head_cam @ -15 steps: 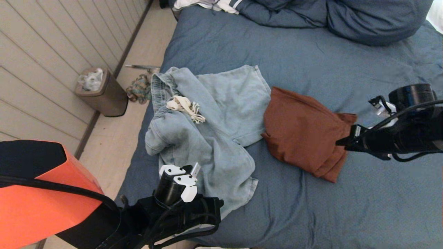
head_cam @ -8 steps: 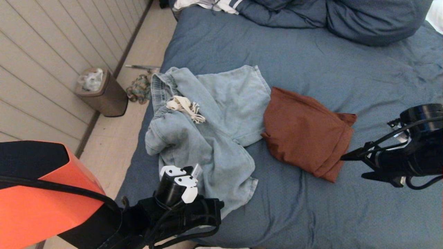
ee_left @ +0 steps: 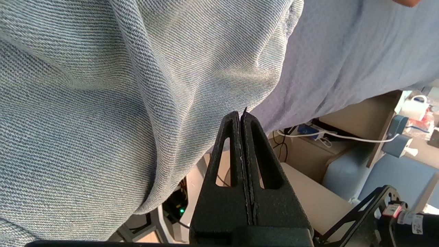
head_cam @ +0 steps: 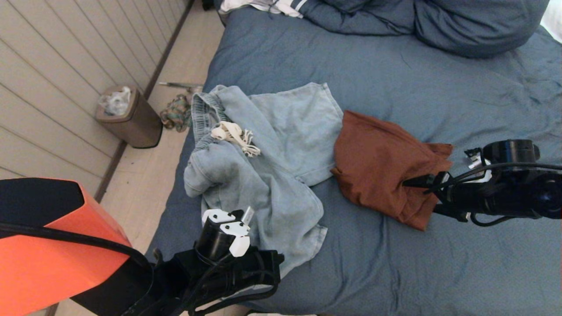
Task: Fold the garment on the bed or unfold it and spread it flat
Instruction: Fold the blue shorts
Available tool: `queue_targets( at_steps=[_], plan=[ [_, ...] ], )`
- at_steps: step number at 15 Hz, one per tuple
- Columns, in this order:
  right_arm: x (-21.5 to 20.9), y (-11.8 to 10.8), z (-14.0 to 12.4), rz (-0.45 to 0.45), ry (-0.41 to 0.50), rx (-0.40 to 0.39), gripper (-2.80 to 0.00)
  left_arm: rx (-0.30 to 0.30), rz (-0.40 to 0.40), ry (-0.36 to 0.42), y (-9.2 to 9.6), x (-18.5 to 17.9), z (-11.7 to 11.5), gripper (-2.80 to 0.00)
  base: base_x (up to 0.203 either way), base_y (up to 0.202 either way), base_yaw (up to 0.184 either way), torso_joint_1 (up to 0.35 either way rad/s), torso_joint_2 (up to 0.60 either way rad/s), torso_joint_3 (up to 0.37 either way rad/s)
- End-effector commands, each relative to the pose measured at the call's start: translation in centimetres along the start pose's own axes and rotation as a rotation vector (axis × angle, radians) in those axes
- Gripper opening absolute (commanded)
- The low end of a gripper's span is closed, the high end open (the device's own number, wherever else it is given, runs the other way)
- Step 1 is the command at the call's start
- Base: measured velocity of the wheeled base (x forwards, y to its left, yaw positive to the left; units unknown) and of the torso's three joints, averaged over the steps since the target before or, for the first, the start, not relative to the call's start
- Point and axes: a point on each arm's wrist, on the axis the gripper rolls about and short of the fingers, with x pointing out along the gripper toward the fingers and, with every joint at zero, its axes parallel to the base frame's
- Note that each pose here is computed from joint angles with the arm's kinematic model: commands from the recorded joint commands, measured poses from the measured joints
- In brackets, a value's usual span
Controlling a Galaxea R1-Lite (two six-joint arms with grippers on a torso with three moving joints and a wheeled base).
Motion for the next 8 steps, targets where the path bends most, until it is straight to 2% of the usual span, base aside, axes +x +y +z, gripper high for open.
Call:
queue_targets(
  at_steps=[1,6,8],
  plan=[
    [0.6,-0.3,0.1,0.094,-0.014,-0.037,0.0,-0.002,-0.006,-0.007,0.0,0.1,0.0,-2.8,0.0,0.0,0.0,0.0,0.0,0.0],
    [0.7,-1.1,-0.9,0.082,0.008,-0.113,0.0,0.0,-0.011,-0.016,0.4,0.7,-0.4,-2.8,0.0,0.0,0.0,0.0,0.0,0.0],
    [0.0,-1.3,-0.6,0.077,-0.012,-0.137,0.0,0.0,-0.012,-0.015,0.4,0.8,-0.5,-2.8,0.0,0.0,0.0,0.0,0.0,0.0]
  ],
)
